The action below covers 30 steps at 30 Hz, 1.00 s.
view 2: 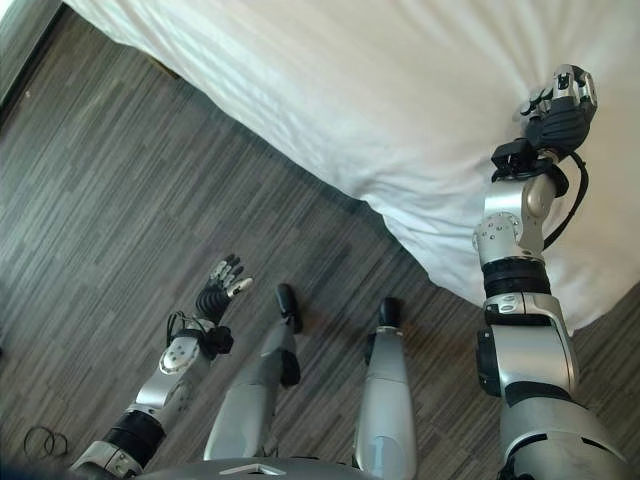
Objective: Making the bed.
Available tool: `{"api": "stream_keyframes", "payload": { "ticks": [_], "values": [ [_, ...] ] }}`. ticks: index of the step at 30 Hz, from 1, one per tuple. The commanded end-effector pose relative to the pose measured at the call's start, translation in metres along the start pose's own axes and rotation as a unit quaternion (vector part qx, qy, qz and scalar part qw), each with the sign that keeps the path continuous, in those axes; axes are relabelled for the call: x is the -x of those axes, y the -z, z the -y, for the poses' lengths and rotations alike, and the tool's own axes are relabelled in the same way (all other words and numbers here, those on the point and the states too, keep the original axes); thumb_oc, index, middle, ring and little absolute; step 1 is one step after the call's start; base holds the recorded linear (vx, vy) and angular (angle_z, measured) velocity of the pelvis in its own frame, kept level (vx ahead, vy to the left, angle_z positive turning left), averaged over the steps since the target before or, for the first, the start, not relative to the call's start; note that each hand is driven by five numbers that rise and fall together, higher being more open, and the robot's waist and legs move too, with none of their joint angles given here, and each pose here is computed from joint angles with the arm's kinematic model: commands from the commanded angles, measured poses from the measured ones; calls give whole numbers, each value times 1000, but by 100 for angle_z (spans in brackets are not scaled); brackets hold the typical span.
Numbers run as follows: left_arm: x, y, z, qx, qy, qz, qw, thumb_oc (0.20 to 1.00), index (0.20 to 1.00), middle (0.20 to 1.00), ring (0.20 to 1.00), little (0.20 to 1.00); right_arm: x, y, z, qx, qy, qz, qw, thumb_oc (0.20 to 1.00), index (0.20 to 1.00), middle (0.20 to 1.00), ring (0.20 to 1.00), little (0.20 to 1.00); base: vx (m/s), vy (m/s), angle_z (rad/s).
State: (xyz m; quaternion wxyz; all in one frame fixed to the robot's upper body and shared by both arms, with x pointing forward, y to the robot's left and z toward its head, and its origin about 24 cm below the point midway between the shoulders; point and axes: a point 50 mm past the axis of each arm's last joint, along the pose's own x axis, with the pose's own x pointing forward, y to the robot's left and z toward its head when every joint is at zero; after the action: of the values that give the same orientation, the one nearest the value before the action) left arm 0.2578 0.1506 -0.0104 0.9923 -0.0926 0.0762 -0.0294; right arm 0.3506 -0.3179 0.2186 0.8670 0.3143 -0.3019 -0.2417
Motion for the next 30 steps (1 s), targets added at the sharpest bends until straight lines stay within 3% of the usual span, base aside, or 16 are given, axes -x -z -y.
{"api": "stream_keyframes", "payload": {
  "ticks": [1,5,9,10,11,12,16,20,24,25,26,30],
  "values": [
    [-15,-24,0,28,-17,55,998,1000,1000,1000,1000,1000,17,-3,112,11,214,-36,976,200,200,200,200,200,6,102,-10],
    [-9,-14,-1,37,-18,36,999,1000,1000,1000,1000,1000,55,-38,200,60,333,-26,941,200,200,200,200,200,44,95,-27],
    [-2,-4,-2,27,-6,17,999,1000,1000,1000,1000,1000,82,-76,247,179,384,-55,904,200,200,200,200,200,70,129,-21],
    [-2,-6,0,23,2,21,1000,1000,1000,1000,1000,1000,86,-79,253,232,368,-85,896,344,344,344,344,344,13,76,-18],
    [-2,-5,0,23,2,20,1000,1000,1000,1000,1000,1000,86,-79,253,233,368,-86,896,344,344,344,344,344,3,80,-18],
    [-2,-9,2,20,11,27,999,1000,1000,1000,1000,1000,88,-78,253,264,347,-102,894,1000,1000,1000,1000,1000,-4,76,-15],
    [-2,-32,11,-4,49,76,996,1000,1000,1000,1000,1000,107,-39,219,358,173,-157,904,1000,1000,1000,1000,1000,-18,83,-37],
    [-3,-63,30,-33,100,142,984,1000,1000,1000,1000,1000,180,13,183,359,36,-233,903,1000,1000,1000,1000,1000,-54,1,-15],
    [-5,-98,42,-33,123,209,970,1000,1000,1000,1000,1000,227,70,140,374,-98,-320,865,1000,1000,1000,1000,1000,-228,-67,-55],
    [-4,-98,40,-34,122,207,970,1000,1000,1000,1000,1000,229,71,139,375,-99,-322,864,1000,1000,1000,1000,1000,-188,-153,-161],
    [-1,-103,41,-28,124,220,967,1000,1000,1000,1000,1000,241,83,134,390,-134,-348,842,1000,1000,1000,1000,1000,-85,-111,-156],
    [8,-105,35,-22,113,225,968,1000,1000,1000,1000,1000,248,106,112,385,-188,-366,826,1000,1000,1000,1000,1000,-137,-282,-164]
  ]
}}
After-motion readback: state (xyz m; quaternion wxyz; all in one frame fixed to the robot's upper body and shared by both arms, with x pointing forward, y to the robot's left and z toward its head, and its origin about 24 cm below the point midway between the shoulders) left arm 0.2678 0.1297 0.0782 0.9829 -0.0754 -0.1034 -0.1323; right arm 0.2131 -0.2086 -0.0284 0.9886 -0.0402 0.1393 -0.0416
